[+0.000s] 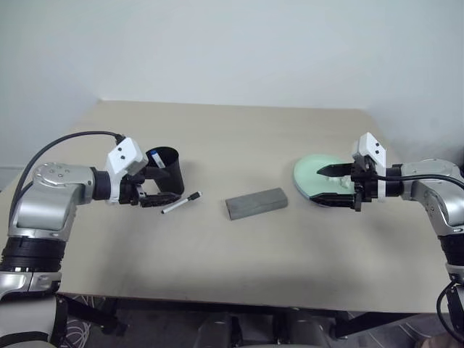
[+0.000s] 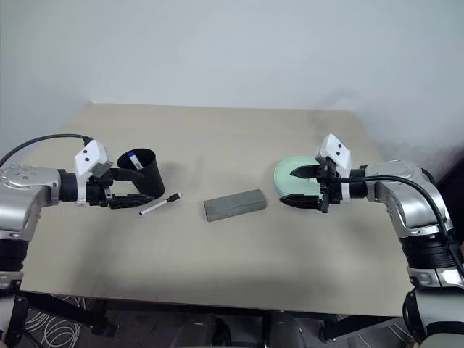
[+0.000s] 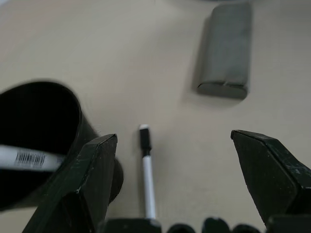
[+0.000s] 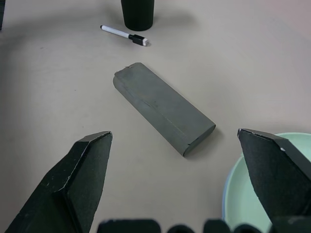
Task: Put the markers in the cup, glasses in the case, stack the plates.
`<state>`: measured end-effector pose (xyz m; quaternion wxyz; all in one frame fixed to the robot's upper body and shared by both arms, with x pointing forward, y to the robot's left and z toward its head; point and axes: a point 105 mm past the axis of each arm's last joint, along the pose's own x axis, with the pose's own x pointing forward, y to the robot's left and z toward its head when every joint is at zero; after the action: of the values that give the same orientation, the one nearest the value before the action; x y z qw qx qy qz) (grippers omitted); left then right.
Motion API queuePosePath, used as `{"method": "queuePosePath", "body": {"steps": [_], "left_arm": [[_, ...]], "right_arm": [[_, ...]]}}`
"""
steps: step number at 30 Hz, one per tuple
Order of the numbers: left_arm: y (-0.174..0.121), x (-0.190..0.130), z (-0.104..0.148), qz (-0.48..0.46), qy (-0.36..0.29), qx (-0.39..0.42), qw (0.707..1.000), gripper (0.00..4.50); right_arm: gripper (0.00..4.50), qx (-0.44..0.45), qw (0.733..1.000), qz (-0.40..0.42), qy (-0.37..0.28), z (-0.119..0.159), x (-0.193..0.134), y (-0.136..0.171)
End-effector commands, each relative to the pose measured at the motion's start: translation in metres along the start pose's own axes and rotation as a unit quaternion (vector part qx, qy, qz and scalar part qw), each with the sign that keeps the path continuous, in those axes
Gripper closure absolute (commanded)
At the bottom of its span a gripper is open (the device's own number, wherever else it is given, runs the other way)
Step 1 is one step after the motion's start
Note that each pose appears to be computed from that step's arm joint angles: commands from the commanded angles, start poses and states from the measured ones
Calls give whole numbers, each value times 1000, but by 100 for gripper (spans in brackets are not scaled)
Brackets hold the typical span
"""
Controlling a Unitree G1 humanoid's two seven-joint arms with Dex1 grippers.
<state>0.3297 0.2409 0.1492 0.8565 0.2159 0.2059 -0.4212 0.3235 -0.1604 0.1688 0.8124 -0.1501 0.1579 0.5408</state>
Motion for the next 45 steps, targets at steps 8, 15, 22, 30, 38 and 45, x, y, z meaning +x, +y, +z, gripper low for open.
{"method": "queuePosePath", "body": {"steps": [8,15,22,30,38,45], "left_arm": [[7,9,-35,35,22,-20,999,53],[9,17,-46,39,23,-30,999,53],[9,24,-55,37,30,-38,998,53],[10,35,-60,30,37,-37,998,53],[12,40,-60,28,38,-32,998,53],[11,40,-68,23,59,-38,997,53]], "right_arm": [[0,-28,999,-2,-19,17,-3,-1],[0,-29,999,-2,-20,18,-2,-1],[0,-30,999,-2,-20,18,-2,0],[0,-30,999,-2,-22,18,-1,-1],[0,-32,999,-6,-22,19,-1,-1],[0,-33,999,-7,-23,20,-1,-1]]}}
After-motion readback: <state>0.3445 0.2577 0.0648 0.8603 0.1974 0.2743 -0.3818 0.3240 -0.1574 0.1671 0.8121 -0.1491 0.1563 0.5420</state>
